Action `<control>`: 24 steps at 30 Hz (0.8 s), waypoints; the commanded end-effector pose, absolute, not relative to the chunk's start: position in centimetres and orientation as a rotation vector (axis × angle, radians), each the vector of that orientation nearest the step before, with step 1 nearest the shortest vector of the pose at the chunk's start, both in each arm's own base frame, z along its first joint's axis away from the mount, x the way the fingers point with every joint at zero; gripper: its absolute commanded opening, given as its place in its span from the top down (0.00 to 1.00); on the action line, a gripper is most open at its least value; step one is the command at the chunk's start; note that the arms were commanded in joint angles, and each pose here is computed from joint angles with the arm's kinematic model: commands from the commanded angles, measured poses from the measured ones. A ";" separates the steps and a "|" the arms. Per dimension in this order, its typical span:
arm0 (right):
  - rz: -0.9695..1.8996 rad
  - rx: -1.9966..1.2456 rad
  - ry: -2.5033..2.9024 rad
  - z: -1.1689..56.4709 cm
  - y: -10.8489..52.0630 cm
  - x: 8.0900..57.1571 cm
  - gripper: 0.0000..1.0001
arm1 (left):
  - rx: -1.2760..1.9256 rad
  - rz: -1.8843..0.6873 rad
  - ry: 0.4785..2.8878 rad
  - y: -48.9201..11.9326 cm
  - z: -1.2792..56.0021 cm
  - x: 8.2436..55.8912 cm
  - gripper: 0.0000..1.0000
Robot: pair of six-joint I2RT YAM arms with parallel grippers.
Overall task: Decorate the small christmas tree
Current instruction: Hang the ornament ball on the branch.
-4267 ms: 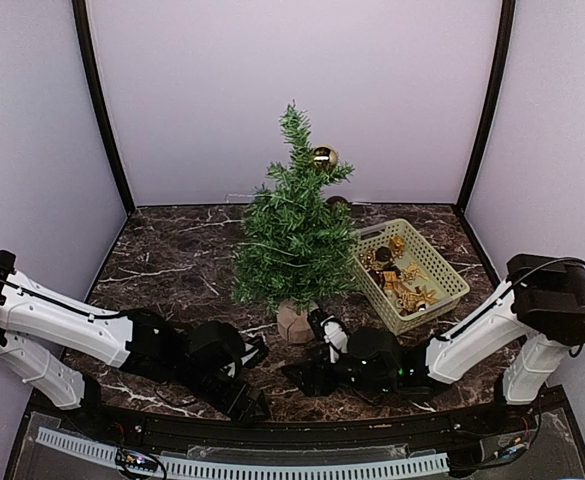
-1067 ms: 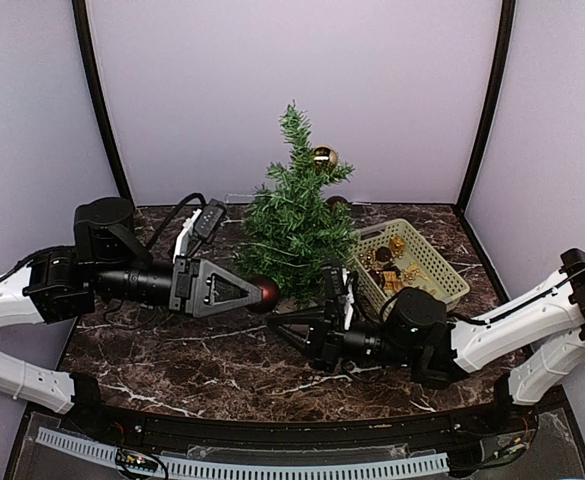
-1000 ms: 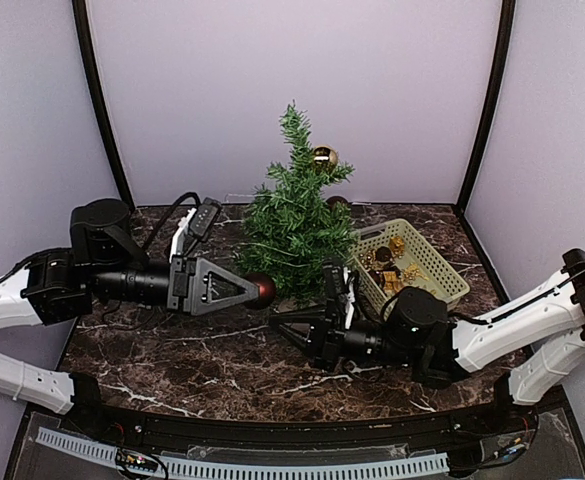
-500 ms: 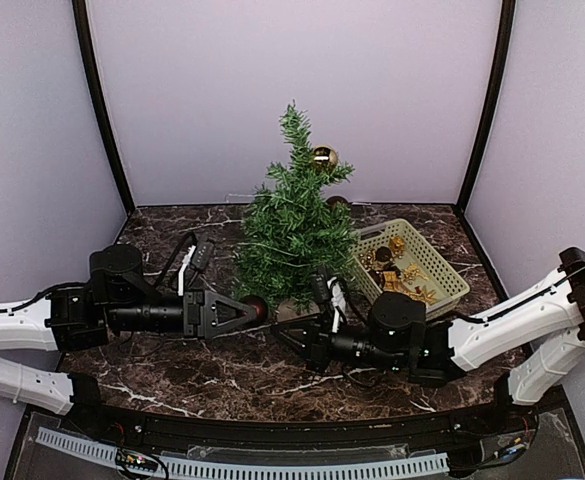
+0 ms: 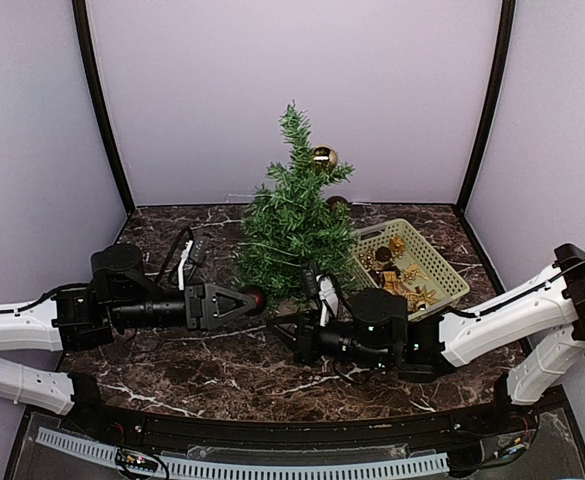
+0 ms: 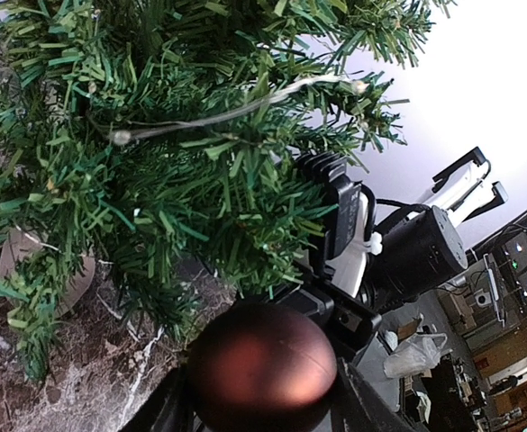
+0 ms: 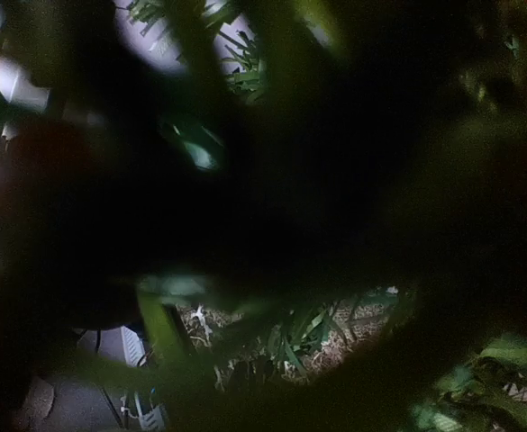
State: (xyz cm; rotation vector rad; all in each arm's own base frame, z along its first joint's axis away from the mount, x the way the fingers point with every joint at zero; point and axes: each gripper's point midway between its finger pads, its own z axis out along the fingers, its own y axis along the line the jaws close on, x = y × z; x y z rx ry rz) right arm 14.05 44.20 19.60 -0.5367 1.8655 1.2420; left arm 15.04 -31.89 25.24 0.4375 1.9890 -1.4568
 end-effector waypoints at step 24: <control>1.269 -0.592 1.797 22.7 38.7 11.9 1.00 | 0.686 -1.579 1.823 -35.5 27.3 13.3 0.54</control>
